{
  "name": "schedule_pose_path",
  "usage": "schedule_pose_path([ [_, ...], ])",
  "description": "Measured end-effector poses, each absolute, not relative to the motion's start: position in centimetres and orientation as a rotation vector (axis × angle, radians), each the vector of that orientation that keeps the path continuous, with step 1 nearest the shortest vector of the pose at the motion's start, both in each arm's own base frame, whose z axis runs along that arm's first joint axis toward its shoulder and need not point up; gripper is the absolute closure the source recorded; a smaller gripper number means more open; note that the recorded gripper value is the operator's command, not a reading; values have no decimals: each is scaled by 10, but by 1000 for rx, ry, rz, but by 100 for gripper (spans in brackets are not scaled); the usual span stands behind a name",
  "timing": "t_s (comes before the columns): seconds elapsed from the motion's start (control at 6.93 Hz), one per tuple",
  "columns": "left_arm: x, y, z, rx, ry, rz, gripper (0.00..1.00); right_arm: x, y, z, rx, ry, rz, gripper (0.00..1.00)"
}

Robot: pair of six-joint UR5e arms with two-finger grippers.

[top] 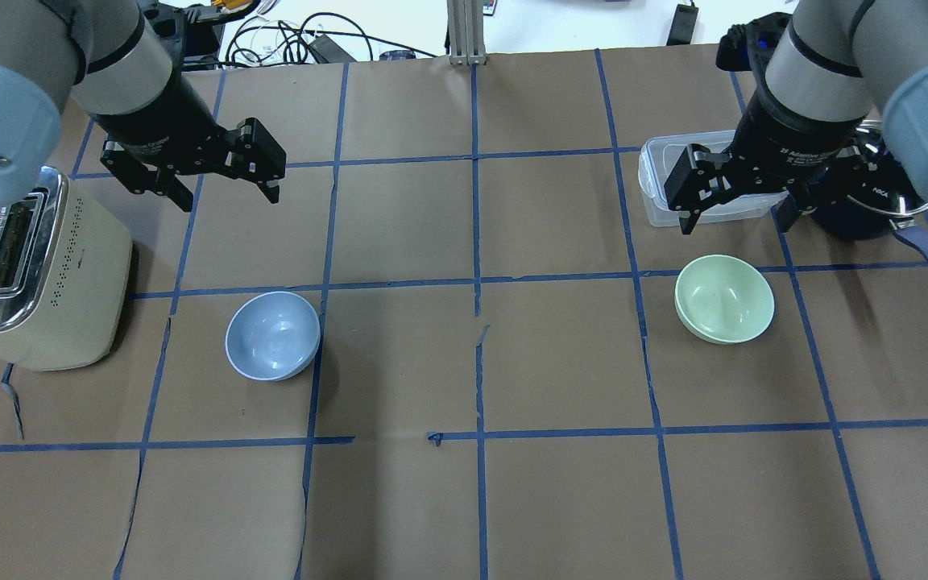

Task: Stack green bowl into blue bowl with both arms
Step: 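Lower the left gripper toward the light blue bowl while the right hovers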

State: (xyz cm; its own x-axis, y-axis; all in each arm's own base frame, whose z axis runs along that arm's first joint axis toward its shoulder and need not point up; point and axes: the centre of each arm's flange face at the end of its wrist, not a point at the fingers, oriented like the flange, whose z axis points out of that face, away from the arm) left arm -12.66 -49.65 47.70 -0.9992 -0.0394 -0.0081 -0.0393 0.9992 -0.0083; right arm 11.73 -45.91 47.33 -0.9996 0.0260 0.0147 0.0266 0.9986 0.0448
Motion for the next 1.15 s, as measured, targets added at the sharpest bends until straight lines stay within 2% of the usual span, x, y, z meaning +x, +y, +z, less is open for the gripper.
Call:
schedule_pose_path([
  [1.15, -126, -497, 475, -61, 3132, -5, 0, 120, -457, 470, -34, -3123, -84, 0],
])
